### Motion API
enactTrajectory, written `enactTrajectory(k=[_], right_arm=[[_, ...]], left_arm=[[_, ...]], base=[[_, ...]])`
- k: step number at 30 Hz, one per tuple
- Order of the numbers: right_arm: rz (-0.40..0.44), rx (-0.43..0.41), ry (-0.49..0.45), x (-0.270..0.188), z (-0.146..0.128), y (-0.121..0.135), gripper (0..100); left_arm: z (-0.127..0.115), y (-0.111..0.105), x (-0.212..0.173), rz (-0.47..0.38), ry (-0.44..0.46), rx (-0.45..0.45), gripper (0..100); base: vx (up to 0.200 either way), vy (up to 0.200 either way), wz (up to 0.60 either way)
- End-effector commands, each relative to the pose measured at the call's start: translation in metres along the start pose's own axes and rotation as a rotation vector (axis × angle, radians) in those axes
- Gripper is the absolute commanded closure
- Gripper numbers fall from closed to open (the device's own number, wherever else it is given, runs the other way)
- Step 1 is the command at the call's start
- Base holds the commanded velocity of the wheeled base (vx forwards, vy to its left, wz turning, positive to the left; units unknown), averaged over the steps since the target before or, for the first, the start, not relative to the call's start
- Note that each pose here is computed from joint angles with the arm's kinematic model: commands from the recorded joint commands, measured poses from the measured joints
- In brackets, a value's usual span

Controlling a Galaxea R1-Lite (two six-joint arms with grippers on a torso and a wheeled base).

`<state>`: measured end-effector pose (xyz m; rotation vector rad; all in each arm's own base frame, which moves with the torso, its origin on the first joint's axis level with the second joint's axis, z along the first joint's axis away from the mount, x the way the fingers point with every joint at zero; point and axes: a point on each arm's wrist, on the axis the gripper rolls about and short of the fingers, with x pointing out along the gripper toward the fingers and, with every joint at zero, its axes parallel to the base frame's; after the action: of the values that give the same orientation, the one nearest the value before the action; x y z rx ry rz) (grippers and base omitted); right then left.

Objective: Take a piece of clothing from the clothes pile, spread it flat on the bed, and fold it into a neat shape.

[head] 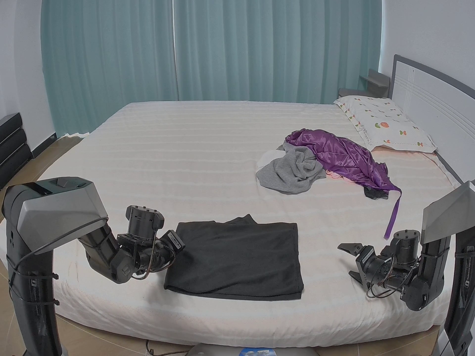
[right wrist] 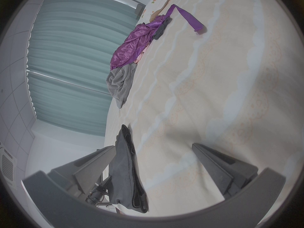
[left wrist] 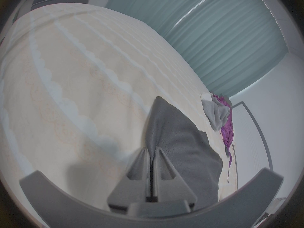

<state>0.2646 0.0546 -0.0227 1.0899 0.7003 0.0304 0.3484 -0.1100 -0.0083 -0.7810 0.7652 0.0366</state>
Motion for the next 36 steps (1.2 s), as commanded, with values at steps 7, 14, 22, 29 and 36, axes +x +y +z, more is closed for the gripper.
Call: enactTrajectory(k=[7,14,22,29,36], right_arm=[[0.011,-0.003,-0.004,0.0003,0.0003,0.0008,0],[0.01,-0.004,-0.003,0.0,0.0001,0.0006,0],[0.008,-0.003,0.0,-0.0009,-0.0003,0.0003,0],[0.008,-0.003,0.001,-0.0009,-0.0003,0.0003,0],[0.007,-0.003,0.002,-0.0012,-0.0005,0.0001,0]], left_arm=[[-0.0006,-0.0008,-0.006,0.002,-0.006,-0.013,100],[-0.0029,0.0023,-0.007,0.014,0.002,-0.014,100],[-0.0035,0.0032,-0.0101,0.017,0.003,-0.025,100],[-0.0031,0.0026,-0.0104,0.018,-0.001,-0.043,100],[-0.0006,0.0039,-0.0107,0.02,-0.006,-0.05,100]], base=[[0.0,0.0,0.0],[0.0,0.0,0.0],[0.0,0.0,0.0],[0.0,0.0,0.0],[0.0,0.171,0.0]])
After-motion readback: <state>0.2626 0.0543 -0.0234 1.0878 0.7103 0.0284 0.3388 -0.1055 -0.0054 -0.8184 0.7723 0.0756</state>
